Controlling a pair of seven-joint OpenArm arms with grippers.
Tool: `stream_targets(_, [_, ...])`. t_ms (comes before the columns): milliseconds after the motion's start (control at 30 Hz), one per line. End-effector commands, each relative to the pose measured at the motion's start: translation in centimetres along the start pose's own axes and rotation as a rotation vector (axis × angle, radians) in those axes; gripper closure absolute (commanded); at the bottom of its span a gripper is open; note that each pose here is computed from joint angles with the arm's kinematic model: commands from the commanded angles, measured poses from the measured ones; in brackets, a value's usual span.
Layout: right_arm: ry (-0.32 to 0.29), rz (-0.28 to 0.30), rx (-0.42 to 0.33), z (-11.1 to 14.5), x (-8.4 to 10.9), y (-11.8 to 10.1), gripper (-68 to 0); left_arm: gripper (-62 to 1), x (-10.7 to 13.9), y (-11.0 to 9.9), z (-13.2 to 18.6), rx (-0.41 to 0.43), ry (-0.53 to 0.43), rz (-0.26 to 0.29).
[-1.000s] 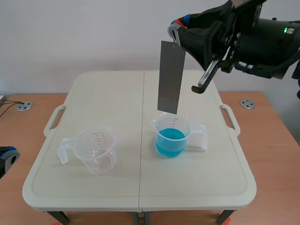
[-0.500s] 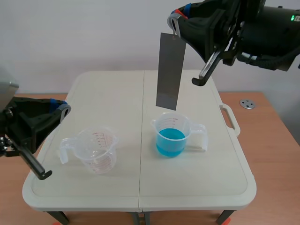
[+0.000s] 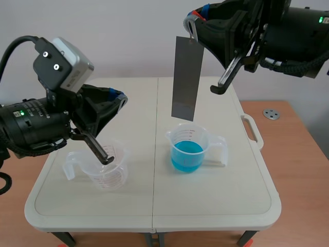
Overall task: Hold the metal plate by the orange handle, dip it into the blue solution, take it out and point at it, then put the plate back in the beaker on the left.
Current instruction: 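Raise the plate and point at it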
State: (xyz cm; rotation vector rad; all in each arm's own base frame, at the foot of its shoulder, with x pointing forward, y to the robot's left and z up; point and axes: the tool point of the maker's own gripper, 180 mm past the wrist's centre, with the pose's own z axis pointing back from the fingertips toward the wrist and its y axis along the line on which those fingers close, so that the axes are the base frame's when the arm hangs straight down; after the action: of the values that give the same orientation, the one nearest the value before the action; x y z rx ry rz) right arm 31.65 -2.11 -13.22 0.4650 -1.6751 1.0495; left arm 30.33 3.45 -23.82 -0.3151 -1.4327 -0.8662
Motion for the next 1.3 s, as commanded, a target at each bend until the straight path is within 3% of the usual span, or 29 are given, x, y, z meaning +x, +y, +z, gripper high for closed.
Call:
stream_targets(0, [-0.044, 0.032, -0.002, -0.1, 1.7, -0.7, -1.1, -1.8, 0.2, 0.1, -0.6, 0.003, -0.017, 0.009])
stream_targets(700, [-0.043, 0.032, -0.001, -0.1, 1.6, -0.7, -1.1, -1.8, -2.5, -2.1, -5.9, -0.070, 0.030, 0.029])
stream_targets(1267, [-0.043, 0.032, -0.001, -0.1, 1.6, -0.7, -1.1, -1.8, -2.5, -2.7, -6.2, -0.078, 0.034, 0.008])
